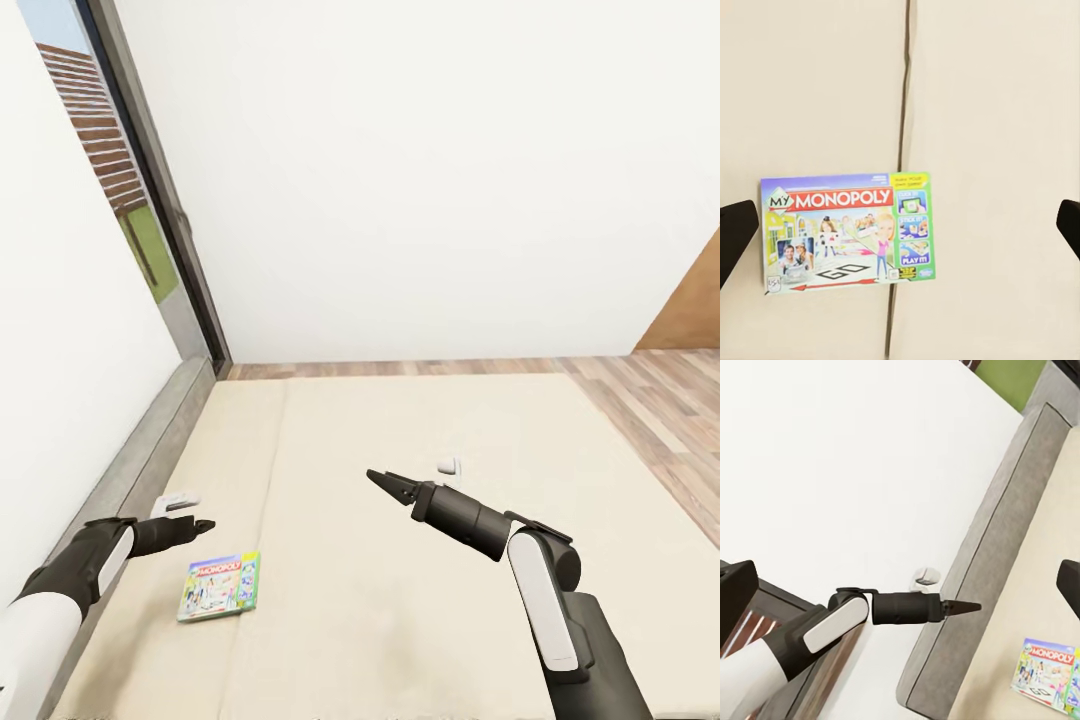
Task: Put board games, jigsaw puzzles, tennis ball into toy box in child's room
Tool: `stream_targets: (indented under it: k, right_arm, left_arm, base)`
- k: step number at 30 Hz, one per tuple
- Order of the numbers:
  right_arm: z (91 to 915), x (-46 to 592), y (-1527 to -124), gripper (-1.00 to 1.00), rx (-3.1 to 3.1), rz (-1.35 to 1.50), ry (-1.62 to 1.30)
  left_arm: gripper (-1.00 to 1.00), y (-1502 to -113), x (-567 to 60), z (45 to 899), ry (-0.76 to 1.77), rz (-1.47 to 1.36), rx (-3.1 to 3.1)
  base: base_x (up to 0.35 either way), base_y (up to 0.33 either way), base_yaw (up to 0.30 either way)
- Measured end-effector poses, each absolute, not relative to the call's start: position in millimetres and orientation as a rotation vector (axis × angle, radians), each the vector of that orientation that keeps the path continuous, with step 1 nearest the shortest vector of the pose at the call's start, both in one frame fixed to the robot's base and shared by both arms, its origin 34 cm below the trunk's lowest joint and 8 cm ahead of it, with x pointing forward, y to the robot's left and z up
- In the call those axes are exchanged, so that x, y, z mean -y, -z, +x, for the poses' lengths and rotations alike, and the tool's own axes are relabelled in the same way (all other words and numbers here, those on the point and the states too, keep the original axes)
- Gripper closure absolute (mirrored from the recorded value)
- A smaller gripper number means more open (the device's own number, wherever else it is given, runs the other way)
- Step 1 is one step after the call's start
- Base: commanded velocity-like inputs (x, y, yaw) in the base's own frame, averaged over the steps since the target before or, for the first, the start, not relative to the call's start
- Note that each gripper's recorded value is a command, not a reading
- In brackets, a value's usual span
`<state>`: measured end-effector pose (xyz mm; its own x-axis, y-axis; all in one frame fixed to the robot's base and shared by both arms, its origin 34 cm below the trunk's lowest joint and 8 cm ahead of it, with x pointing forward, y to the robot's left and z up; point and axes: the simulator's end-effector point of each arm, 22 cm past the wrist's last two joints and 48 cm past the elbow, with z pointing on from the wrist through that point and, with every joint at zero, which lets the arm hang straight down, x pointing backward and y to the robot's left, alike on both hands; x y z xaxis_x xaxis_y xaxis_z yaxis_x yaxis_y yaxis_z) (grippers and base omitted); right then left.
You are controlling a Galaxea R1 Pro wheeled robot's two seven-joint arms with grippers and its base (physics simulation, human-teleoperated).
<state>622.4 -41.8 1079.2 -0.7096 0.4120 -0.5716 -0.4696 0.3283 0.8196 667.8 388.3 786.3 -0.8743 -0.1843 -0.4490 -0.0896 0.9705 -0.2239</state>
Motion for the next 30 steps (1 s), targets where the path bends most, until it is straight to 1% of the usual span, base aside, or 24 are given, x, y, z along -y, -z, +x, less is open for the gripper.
stream_targets:
  k: [30]
  right_arm:
    - [626, 42, -1054, -1.00, -1.879, -0.013, -1.491]
  left_arm:
    - [-1.00, -760, -391, 657, 0.261, -0.203, -2.682]
  base:
    - [0.000, 0.000, 0.000]
